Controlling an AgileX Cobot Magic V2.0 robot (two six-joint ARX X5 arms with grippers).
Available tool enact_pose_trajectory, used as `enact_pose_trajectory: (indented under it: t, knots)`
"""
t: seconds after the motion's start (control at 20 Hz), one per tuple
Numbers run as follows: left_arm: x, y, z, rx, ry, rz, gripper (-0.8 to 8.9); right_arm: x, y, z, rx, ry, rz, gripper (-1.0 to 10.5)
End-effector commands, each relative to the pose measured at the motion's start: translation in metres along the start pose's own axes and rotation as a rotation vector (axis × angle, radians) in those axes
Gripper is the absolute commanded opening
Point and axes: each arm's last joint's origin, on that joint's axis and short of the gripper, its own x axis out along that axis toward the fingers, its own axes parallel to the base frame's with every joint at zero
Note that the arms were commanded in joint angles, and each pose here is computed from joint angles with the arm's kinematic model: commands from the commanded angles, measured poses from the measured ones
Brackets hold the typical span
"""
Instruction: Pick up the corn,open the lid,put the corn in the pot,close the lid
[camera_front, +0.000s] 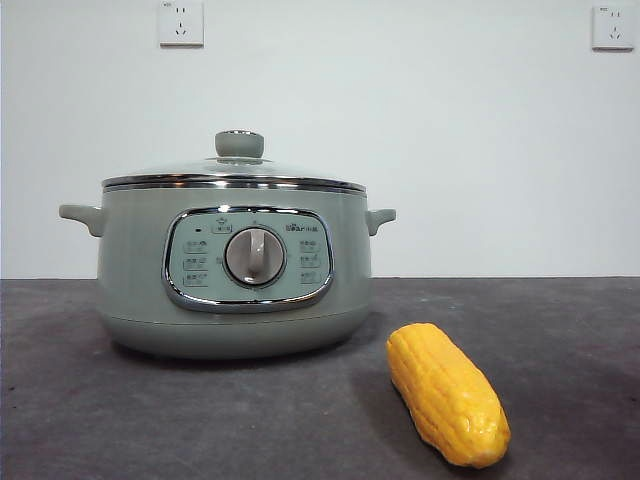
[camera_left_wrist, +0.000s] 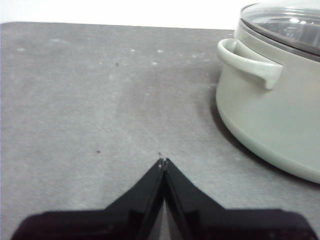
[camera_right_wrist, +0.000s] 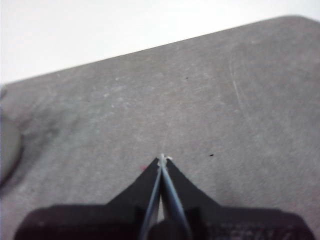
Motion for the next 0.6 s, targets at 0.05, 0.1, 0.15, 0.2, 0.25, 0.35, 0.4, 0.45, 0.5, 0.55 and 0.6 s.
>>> enact_pose_trajectory:
  t: [0.05,0.1,0.15,0.2,0.25,0.35,0.4,0.45,0.5,0.55,0.6]
  knots:
    - [0.002,0.000,-0.004,-0.036,0.021,-0.031,-0.03,0.001,0.000,-0.002,0.093,0.001,0.003,-0.1]
    - [0.002,-0.001,-0.004,-0.036,0.030,-0.040,-0.03,0.001,0.000,-0.001,0.123,-0.001,0.004,-0.1]
    - [0.002,-0.001,-0.004,-0.036,0.041,-0.045,-0.03,0.000,0.000,0.001,0.160,0.003,0.007,-0.1]
    - [0.002,-0.001,-0.003,-0.037,0.058,-0.057,-0.03,-0.002,0.001,0.003,0.194,0.010,0.019,-0.1]
    - [0.001,-0.002,-0.001,-0.041,0.072,-0.065,-0.04,-0.003,0.003,0.006,0.209,0.017,0.035,-0.1]
    - [-0.002,-0.003,0.007,-0.063,0.102,-0.060,-0.04,-0.008,0.006,0.015,0.221,0.028,0.075,-0.1]
    - [-0.004,-0.003,0.012,-0.068,0.108,-0.061,-0.04,-0.010,0.008,0.019,0.224,0.032,0.090,-0.1]
    - [-0.006,-0.004,0.019,-0.072,0.110,-0.071,-0.04,-0.013,0.009,0.025,0.230,0.036,0.102,-0.1]
    - [-0.007,-0.005,0.026,-0.075,0.109,-0.087,-0.04,-0.016,0.011,0.032,0.241,0.042,0.114,-0.1]
    - [-0.009,-0.006,0.032,-0.086,0.103,-0.104,-0.04,-0.019,0.013,0.038,0.244,0.047,0.120,-0.1]
    - [-0.012,-0.008,0.046,-0.108,0.091,-0.137,-0.04,-0.025,0.016,0.050,0.245,0.061,0.132,-0.1]
